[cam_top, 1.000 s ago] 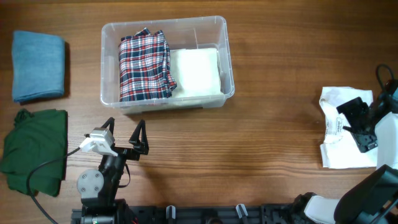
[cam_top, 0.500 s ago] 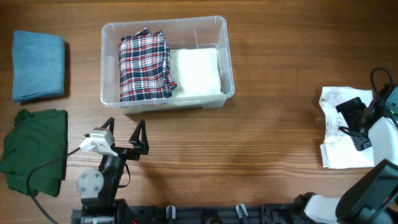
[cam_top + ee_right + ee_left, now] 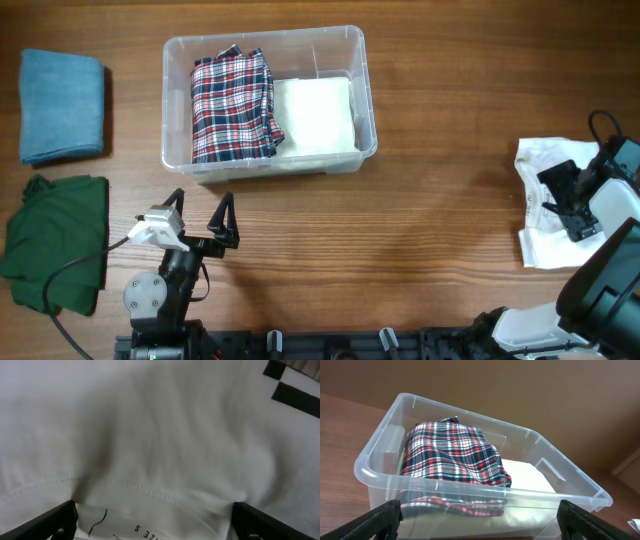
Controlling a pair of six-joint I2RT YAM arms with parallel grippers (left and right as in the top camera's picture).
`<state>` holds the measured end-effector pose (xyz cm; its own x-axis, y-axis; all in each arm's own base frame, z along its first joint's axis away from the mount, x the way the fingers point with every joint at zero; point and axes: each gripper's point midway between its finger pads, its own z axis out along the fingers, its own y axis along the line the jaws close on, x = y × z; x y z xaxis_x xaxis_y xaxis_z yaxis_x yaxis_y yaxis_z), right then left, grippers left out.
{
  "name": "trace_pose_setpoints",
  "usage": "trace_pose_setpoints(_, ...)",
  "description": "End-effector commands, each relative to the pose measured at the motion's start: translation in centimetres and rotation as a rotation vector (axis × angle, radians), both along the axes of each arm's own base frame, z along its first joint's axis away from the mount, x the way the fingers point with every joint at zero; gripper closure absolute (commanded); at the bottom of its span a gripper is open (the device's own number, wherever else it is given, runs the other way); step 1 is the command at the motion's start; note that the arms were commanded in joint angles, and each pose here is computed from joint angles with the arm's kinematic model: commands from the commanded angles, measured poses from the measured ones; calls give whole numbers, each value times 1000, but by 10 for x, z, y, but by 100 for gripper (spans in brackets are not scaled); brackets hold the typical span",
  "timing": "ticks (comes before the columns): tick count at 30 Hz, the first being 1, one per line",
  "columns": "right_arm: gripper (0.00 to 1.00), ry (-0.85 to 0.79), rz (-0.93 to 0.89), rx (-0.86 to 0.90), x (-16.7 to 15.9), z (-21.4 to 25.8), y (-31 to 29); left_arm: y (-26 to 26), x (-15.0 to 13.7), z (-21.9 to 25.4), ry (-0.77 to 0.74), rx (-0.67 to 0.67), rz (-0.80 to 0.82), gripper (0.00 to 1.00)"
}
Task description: Pack container
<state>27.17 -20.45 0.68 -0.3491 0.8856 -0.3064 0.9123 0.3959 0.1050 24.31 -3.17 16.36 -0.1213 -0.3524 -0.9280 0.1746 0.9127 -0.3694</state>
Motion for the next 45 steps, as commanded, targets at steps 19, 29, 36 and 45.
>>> trace_pose_setpoints(19, 0, -153, 218, 169, 85, -35, 105, -1, 0, -2, 3, 1, -2, 0)
trace_pose_setpoints(29, 0, -292, 399, 10, 136, 85, 84, -1, 0, -2, 4, 1, -2, 0)
trace_pose_setpoints(36, 0, -313, 397, -56, 133, 115, 45, -1, 0, -2, 4, 1, -2, 0)
trace_pose_setpoints(45, 0, -417, 534, 86, 106, 102, 5, -1, 0, -2, 4, 1, -2, 0)
